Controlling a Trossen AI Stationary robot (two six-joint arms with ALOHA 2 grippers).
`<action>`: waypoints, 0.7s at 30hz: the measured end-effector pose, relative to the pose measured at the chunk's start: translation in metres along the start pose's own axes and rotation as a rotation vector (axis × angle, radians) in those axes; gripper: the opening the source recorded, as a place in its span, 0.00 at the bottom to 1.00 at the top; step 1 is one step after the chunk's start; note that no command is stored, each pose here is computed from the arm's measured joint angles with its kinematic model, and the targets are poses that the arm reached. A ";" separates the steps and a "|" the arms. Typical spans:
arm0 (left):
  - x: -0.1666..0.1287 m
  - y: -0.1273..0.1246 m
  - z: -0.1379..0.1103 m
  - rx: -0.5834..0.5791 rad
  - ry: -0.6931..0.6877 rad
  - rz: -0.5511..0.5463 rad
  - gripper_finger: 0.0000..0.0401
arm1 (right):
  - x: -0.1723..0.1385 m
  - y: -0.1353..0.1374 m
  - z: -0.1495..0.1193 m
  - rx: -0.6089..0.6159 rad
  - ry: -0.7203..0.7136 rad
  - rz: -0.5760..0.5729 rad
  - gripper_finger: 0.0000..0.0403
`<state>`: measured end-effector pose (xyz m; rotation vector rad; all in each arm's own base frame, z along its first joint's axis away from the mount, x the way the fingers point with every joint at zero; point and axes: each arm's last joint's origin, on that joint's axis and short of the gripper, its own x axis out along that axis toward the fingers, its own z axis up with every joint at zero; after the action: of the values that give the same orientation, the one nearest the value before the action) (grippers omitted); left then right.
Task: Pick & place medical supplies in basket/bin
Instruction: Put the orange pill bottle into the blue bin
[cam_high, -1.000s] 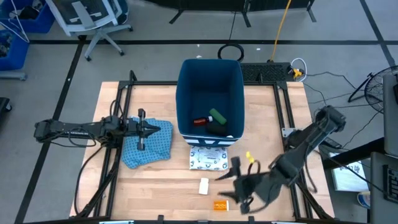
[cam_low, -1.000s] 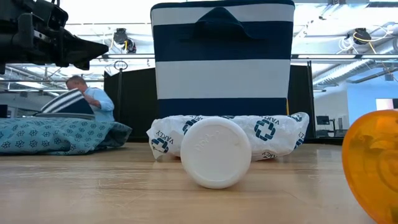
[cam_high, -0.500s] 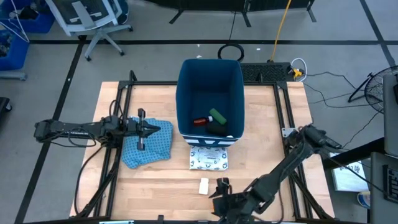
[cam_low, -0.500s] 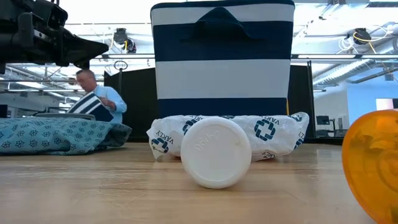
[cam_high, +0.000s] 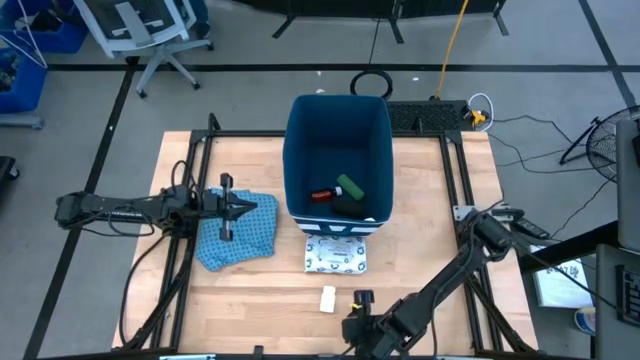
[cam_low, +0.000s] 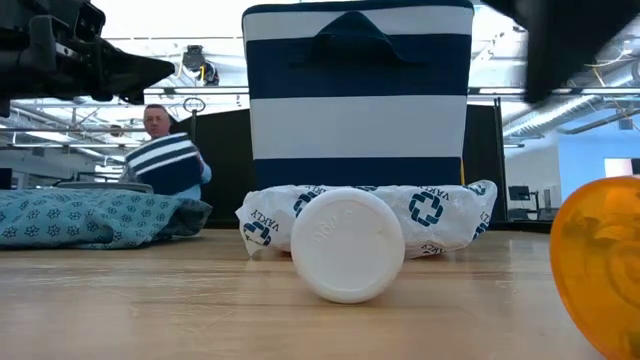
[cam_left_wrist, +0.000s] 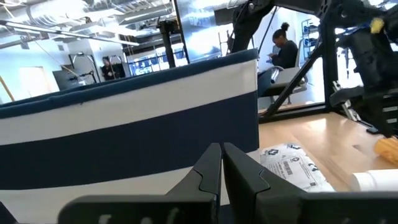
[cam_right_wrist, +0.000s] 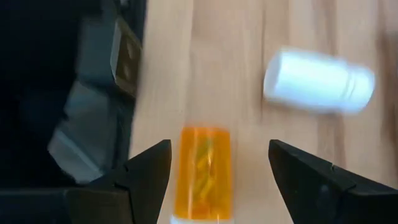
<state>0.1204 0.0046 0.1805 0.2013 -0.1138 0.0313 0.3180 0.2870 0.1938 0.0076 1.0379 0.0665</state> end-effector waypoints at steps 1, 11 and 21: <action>0.000 0.000 0.000 0.000 0.000 0.000 0.05 | 0.003 0.000 -0.003 -0.008 0.018 -0.009 0.65; 0.000 0.000 -0.001 -0.002 0.010 -0.003 0.05 | 0.027 0.009 -0.014 -0.075 0.073 0.022 0.65; 0.000 0.000 -0.001 -0.002 0.008 -0.003 0.05 | 0.044 0.007 -0.019 -0.078 0.116 0.015 0.65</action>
<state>0.1205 0.0046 0.1797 0.1994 -0.1051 0.0293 0.3231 0.2960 0.1464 -0.0604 1.1506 0.1220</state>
